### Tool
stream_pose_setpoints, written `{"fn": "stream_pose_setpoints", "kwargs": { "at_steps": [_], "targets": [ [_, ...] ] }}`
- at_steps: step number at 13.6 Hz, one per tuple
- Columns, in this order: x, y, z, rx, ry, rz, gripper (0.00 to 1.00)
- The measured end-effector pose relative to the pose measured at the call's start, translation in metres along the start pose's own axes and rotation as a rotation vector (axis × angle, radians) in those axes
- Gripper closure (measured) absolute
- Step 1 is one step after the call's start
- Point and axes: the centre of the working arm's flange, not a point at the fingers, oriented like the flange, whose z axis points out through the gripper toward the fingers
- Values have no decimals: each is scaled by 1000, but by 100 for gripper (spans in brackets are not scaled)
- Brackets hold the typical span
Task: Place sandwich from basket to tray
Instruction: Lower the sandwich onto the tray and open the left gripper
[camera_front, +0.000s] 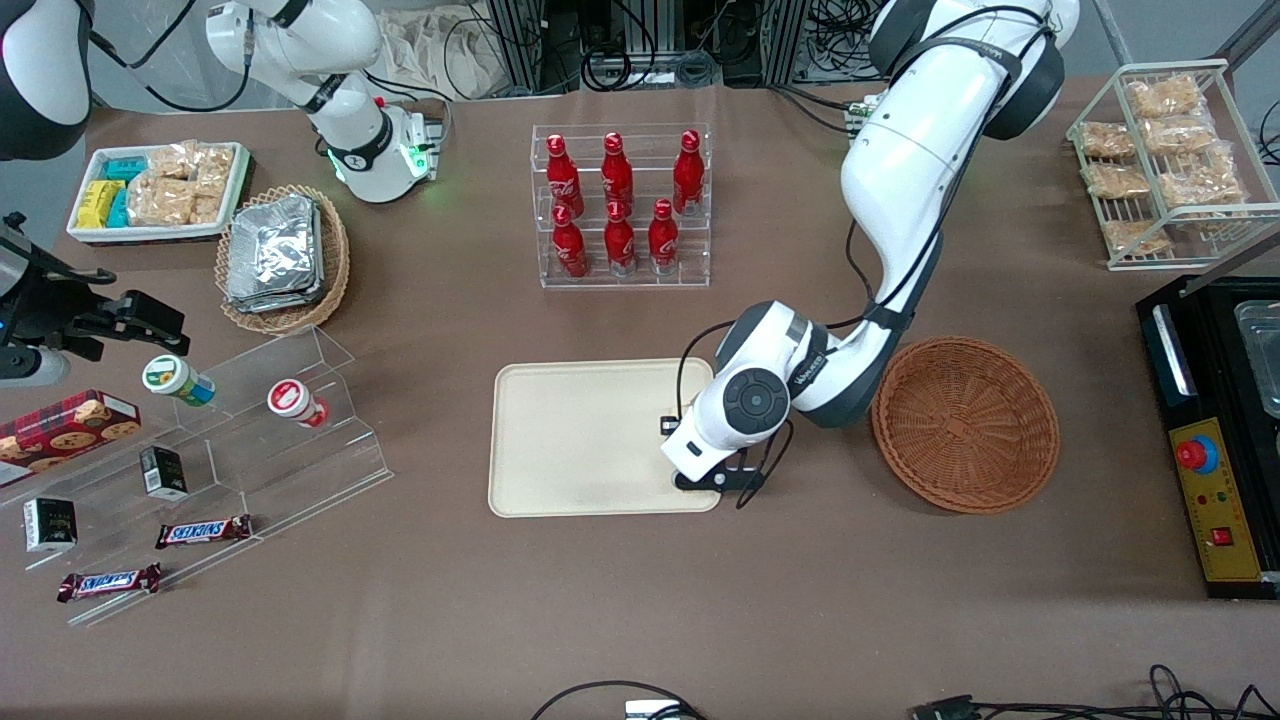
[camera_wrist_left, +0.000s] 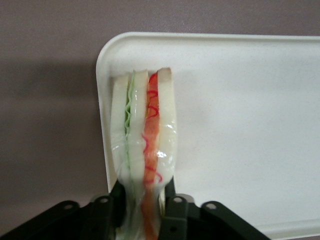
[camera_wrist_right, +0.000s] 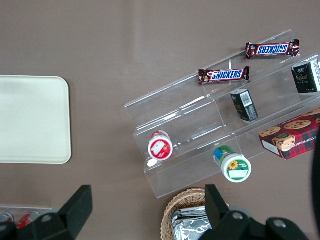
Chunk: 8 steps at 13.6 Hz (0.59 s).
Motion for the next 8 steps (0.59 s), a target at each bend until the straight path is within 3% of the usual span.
{"fn": "stream_pose_setpoints", "kwargs": {
  "at_steps": [3,5,6,8],
  "targets": [
    [5,-1,-14,-6,13,-6,25],
    [5,-8,-41,19,-14,-18,5],
    [5,-18,-65,34,-29,-32,0],
    [9,-56,-130,54,-48,-81,0]
  ]
}}
